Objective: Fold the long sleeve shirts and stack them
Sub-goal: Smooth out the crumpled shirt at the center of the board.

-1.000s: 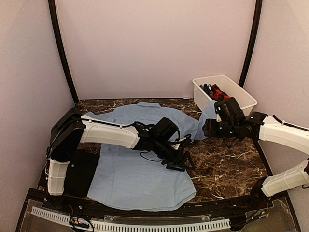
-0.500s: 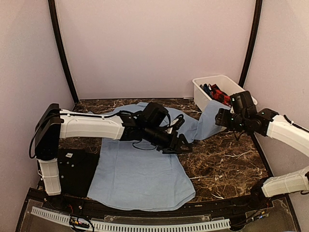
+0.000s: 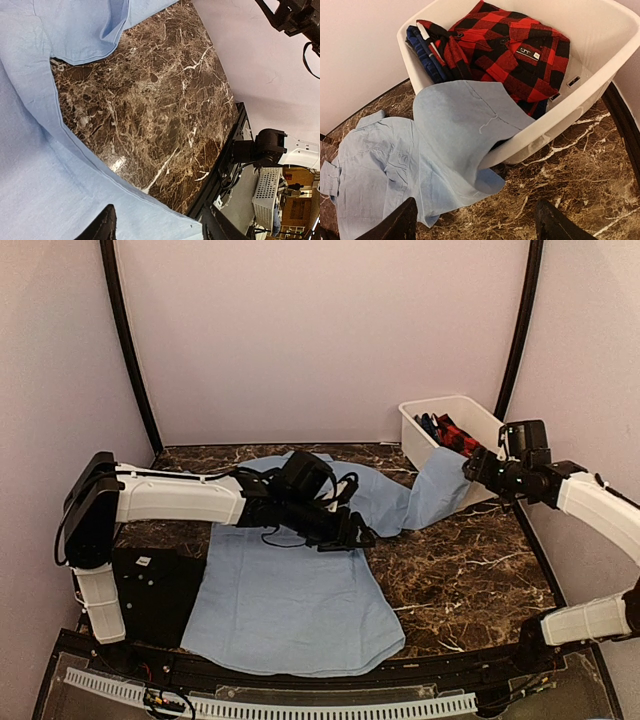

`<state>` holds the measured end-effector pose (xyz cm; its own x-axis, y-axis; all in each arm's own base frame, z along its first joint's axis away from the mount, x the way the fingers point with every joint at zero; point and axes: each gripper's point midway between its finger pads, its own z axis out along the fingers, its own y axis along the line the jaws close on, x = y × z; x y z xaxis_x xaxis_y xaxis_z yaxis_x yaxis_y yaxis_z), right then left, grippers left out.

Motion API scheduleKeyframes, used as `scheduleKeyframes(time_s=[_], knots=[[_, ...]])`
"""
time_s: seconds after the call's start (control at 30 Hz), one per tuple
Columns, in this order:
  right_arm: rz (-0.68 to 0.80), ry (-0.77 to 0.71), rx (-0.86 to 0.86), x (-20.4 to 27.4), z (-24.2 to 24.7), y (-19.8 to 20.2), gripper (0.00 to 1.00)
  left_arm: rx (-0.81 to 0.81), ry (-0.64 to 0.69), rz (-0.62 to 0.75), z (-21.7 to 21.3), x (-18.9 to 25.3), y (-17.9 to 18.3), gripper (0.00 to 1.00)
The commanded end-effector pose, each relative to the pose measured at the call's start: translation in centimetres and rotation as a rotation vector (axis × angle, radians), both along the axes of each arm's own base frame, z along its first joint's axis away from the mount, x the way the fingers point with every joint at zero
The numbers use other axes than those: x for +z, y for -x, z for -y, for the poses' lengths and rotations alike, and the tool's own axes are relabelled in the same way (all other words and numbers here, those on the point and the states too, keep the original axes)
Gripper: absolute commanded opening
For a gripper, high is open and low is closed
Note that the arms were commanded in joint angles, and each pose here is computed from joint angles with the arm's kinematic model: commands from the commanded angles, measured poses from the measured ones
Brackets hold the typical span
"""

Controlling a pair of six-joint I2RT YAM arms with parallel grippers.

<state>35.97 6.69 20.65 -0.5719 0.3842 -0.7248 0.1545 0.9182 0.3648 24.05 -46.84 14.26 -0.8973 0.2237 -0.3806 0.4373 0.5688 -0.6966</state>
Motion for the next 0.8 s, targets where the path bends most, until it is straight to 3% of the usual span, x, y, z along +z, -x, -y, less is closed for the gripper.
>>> scheduleKeyframes(time_s=[0.0,0.23,0.77], knots=[[0.038,-0.078,0.103,1.0,-0.7,-2.0,0.77,0.008,0.004,0.022,-1.4,1.4,0.2,0.57],[0.035,-0.158,0.148,0.7,-0.7,-2.7,0.75,0.021,-0.003,0.014,-2.0,1.0,0.1,0.57],[0.066,-0.199,0.14,2.6,-0.1,-3.2,0.61,0.017,-0.002,-0.003,-2.0,0.6,0.0,0.56]])
